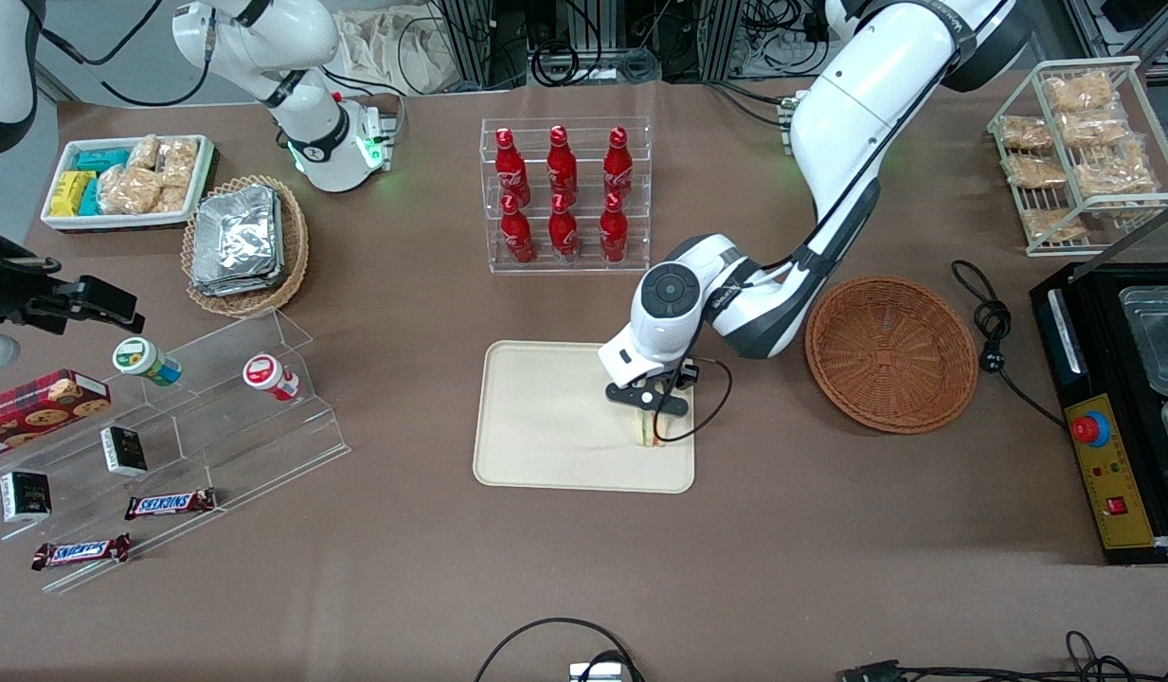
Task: Place sandwich from basket to tray
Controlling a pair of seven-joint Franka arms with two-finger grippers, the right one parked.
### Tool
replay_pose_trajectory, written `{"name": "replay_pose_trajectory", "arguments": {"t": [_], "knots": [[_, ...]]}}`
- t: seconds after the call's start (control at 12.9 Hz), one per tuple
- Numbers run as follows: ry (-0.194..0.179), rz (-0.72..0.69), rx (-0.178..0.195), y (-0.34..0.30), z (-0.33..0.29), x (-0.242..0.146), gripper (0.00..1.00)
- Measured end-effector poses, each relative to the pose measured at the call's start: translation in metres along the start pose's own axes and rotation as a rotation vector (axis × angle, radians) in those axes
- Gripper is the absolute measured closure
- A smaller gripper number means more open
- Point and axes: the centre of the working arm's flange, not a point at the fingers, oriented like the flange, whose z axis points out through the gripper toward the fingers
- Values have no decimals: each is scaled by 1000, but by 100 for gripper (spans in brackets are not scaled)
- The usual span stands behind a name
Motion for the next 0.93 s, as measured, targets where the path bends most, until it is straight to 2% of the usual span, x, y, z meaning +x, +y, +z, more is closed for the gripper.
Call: {"name": "replay_pose_trajectory", "arguments": {"t": [0.23, 0.31, 0.7, 0.85, 0.93], "knots": [[16, -11, -4, 0, -9, 8, 4], [21, -27, -1, -2, -17, 14, 0], [13, -133, 66, -23, -102, 57, 0], [36, -211, 85, -33, -127, 65, 0], [52, -248, 109, -44, -138, 69, 0]]}}
